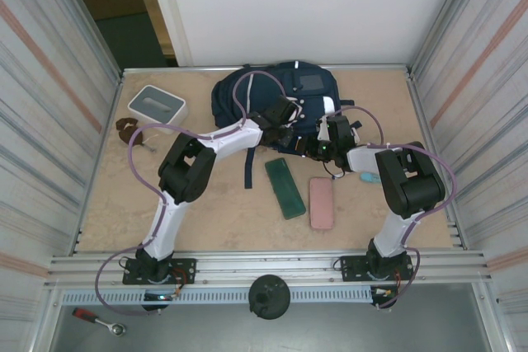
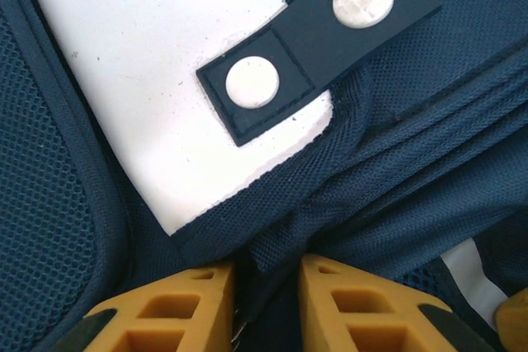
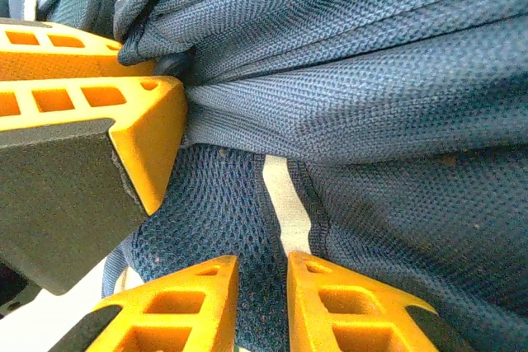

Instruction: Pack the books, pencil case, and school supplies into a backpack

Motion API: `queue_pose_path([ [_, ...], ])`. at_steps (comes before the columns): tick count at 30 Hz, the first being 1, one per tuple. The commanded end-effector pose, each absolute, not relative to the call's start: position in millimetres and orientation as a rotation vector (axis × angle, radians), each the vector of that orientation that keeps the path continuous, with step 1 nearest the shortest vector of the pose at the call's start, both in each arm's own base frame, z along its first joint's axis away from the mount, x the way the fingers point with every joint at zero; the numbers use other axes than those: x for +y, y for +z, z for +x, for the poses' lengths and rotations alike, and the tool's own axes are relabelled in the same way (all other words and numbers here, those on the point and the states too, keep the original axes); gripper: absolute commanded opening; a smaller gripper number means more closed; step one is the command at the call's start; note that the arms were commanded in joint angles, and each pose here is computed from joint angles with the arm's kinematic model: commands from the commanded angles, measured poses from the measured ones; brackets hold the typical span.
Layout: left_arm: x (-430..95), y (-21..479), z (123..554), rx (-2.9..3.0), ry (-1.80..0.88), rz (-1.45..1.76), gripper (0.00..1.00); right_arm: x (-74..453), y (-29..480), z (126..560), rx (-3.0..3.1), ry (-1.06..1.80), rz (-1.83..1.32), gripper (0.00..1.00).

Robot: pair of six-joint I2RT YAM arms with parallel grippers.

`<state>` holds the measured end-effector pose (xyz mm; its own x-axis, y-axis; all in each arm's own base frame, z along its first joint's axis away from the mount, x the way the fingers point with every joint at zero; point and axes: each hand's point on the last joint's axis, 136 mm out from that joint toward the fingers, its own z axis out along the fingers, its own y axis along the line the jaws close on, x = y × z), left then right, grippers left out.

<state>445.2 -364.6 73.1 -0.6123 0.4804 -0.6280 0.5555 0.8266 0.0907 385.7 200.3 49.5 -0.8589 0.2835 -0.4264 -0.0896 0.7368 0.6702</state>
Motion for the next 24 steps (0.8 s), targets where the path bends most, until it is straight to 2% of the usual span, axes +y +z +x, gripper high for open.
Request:
queue_pose_path([
  [1,-353,82,467,2.338,-0.132,0.660,0.26,190,23,363,2.545,0.943,0.205,0.23],
  [12,-351,93,471,2.348,-0.237,0.609,0.12,190,22,363,2.548,0.944,0.203,0.23],
  [24,-349,124,469,2.294,-0.291,0.606,0.06,188,23,365,2.545,0.943,0.207,0.23],
])
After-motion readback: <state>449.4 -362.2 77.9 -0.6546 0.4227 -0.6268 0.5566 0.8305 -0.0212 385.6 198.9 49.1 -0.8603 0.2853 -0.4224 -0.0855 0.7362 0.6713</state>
